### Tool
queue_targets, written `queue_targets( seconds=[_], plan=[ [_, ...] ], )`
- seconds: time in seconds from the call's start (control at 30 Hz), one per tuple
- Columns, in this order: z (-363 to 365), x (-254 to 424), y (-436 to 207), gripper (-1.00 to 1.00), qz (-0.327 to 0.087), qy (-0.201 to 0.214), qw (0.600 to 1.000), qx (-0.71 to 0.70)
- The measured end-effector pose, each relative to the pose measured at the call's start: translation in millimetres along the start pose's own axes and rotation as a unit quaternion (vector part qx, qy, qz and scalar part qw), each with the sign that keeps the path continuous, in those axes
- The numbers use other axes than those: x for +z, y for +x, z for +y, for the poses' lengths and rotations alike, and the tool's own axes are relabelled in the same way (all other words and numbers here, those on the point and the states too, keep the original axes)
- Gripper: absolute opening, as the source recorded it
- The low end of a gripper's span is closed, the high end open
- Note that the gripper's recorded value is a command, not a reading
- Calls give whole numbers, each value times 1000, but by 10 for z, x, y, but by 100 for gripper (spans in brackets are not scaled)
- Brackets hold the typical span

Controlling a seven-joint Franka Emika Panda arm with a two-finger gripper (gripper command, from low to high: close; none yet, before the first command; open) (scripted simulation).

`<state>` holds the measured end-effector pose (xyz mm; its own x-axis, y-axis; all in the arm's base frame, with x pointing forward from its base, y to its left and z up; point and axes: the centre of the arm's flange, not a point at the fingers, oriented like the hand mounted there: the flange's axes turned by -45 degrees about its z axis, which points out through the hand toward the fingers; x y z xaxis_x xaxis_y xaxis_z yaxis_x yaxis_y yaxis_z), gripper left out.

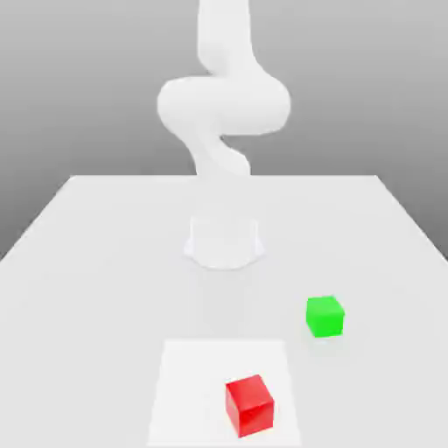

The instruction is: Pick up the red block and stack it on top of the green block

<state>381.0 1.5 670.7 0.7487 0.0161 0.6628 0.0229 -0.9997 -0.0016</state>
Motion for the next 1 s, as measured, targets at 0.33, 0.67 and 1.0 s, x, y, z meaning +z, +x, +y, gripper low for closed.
queue_targets(
  seconds=[0.33,0.67,1.0],
  plan=[
    [-129,2009,-553,0,-151,30,986,-63],
    [-294,3529,-1820,0,-294,52,946,-129],
    [-299,4410,-2859,-100,-349,58,922,-155]
  ],
)
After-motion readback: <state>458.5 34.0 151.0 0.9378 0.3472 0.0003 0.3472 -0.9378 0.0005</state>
